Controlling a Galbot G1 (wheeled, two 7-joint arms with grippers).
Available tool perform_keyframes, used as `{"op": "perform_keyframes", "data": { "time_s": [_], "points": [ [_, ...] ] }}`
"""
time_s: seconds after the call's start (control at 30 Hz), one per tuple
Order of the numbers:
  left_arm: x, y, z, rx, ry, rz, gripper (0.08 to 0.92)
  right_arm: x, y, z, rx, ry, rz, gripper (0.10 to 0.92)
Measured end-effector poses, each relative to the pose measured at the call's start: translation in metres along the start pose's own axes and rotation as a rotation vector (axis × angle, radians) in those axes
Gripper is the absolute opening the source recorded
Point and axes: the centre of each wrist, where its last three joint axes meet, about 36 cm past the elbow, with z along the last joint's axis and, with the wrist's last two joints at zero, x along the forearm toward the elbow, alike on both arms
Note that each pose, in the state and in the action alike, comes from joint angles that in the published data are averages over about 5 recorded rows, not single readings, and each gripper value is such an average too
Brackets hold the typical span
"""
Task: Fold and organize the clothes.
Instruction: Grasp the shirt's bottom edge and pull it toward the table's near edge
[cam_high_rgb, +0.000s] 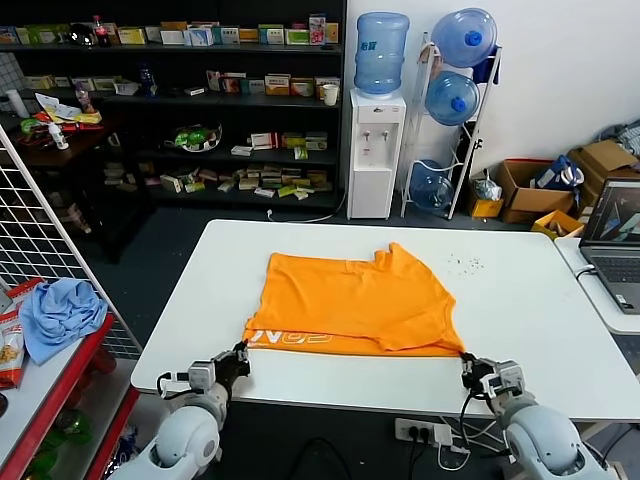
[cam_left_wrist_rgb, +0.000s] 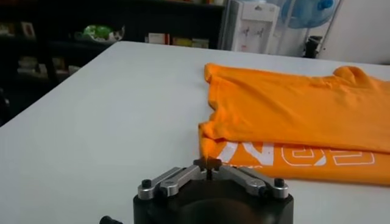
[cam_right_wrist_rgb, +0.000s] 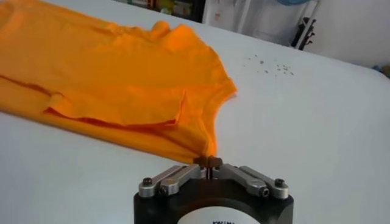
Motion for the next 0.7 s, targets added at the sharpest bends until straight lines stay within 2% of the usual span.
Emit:
{"op": "perform_keyframes", "data": {
  "time_s": [0.43, 0.5, 0.7],
  "points": [
    [0.050, 0.000, 0.012, -0.057, 0.036, 0.037, 0.112, 0.041, 0.017, 0.006, 0.017, 0.033, -0.026, 0.131],
    [0.054, 0.000, 0.010, -0.064, 0.035, 0.039, 0.148, 0.046, 0.017, 0.005, 0.022, 0.034, -0.027, 0.149],
    [0.059, 0.003, 0.003, -0.096, 0.020, 0.035, 0.321, 0.056, 0.014, -0.002, 0.032, 0.021, -0.024, 0.305]
  ]
}}
